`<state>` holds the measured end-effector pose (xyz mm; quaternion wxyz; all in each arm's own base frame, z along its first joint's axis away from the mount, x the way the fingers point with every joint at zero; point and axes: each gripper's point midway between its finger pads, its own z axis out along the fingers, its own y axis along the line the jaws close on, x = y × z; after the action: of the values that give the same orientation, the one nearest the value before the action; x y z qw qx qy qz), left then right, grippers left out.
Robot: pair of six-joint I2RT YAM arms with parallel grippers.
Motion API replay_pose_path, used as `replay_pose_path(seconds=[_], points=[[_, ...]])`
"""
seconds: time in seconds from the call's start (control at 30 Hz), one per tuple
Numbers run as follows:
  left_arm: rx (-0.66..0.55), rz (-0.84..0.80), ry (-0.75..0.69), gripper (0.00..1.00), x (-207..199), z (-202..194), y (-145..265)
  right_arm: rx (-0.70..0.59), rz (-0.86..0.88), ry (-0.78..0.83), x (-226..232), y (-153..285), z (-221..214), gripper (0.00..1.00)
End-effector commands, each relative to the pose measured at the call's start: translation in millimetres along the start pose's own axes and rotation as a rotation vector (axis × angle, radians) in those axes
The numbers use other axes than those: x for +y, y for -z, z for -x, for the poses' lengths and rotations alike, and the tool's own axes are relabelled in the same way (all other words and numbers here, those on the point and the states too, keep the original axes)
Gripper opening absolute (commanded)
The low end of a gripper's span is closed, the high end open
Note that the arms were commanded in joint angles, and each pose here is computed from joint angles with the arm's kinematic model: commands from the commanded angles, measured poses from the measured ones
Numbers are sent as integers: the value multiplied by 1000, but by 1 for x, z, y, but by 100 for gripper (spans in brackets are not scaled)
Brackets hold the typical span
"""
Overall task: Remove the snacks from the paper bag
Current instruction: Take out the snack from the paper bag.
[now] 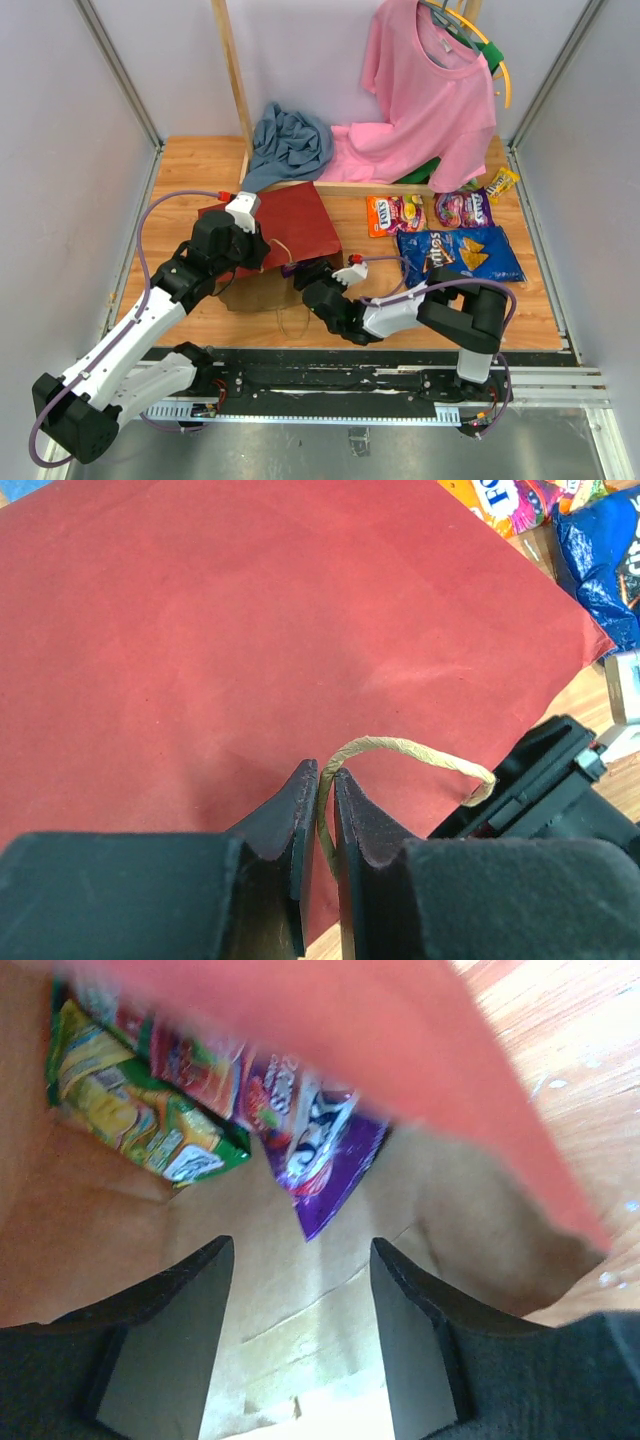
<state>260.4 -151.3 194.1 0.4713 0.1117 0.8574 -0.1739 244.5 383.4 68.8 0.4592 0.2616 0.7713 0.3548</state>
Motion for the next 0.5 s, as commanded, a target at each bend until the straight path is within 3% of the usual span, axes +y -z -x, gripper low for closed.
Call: replay_pose_path(seconds=[0.0, 0.47], points=[[-35, -23, 6, 17, -4, 9, 1, -64, -122, 6, -33, -15, 14, 58], [-24, -34, 4, 17, -6, 7, 0, -63, -191, 14, -40, -44, 8, 55]])
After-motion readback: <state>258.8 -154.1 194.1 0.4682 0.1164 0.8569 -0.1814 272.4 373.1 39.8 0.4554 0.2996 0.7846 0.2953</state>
